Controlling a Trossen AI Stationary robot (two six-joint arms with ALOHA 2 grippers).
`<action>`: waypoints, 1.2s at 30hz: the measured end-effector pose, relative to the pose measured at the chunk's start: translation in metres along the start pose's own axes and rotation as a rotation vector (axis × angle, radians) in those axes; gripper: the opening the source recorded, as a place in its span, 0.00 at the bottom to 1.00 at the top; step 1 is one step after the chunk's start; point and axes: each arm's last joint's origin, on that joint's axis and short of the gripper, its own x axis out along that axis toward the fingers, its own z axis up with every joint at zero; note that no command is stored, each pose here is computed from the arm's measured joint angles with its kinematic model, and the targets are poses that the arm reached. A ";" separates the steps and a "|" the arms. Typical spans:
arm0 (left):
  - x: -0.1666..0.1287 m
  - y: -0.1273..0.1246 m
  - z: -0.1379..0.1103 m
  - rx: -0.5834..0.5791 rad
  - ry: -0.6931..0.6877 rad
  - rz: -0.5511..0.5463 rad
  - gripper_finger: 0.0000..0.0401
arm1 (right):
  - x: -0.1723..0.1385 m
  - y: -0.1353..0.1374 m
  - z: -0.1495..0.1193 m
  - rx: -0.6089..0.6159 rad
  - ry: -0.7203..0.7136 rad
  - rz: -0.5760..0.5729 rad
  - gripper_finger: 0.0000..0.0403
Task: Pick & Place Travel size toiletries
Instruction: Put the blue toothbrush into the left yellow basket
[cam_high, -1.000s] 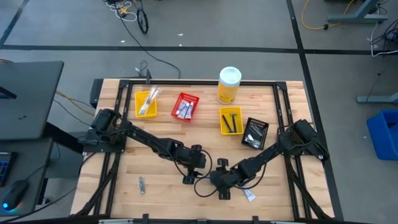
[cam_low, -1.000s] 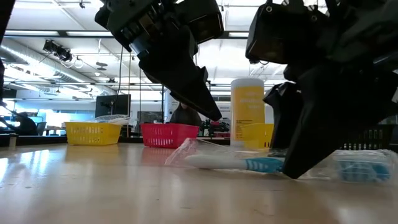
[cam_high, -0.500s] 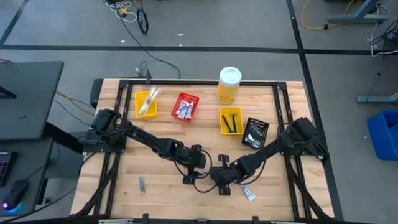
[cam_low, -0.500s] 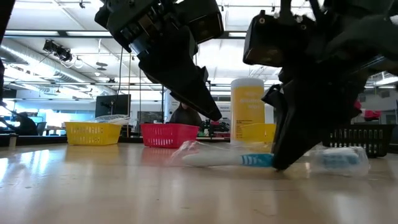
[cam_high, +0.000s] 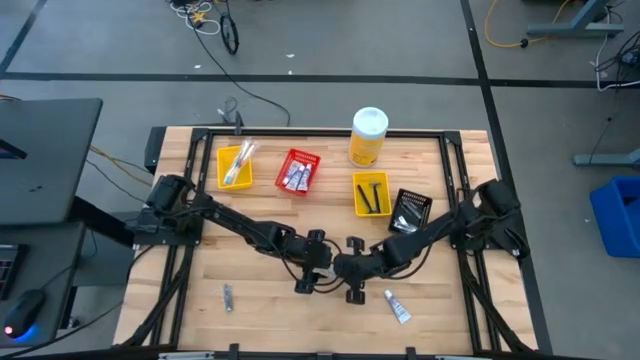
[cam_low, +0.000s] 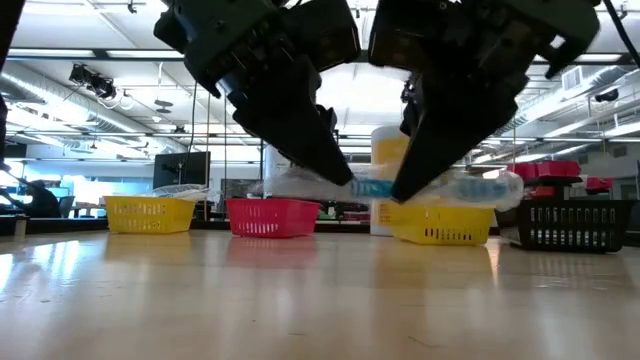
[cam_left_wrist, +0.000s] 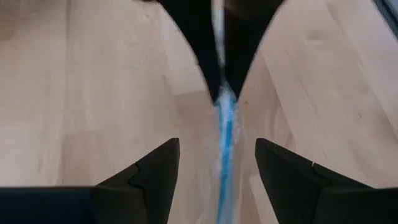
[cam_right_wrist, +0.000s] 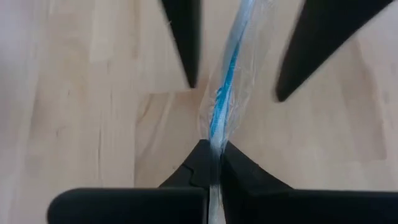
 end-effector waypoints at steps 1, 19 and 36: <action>0.000 0.000 0.000 0.001 0.002 -0.007 0.55 | -0.001 -0.001 0.002 0.005 -0.014 -0.004 0.03; 0.000 0.001 -0.001 0.001 0.009 0.016 0.11 | -0.001 -0.008 0.008 0.027 -0.047 -0.023 0.08; -0.003 0.003 -0.014 -0.132 0.144 0.088 0.07 | -0.009 -0.029 0.005 0.008 0.074 -0.063 0.34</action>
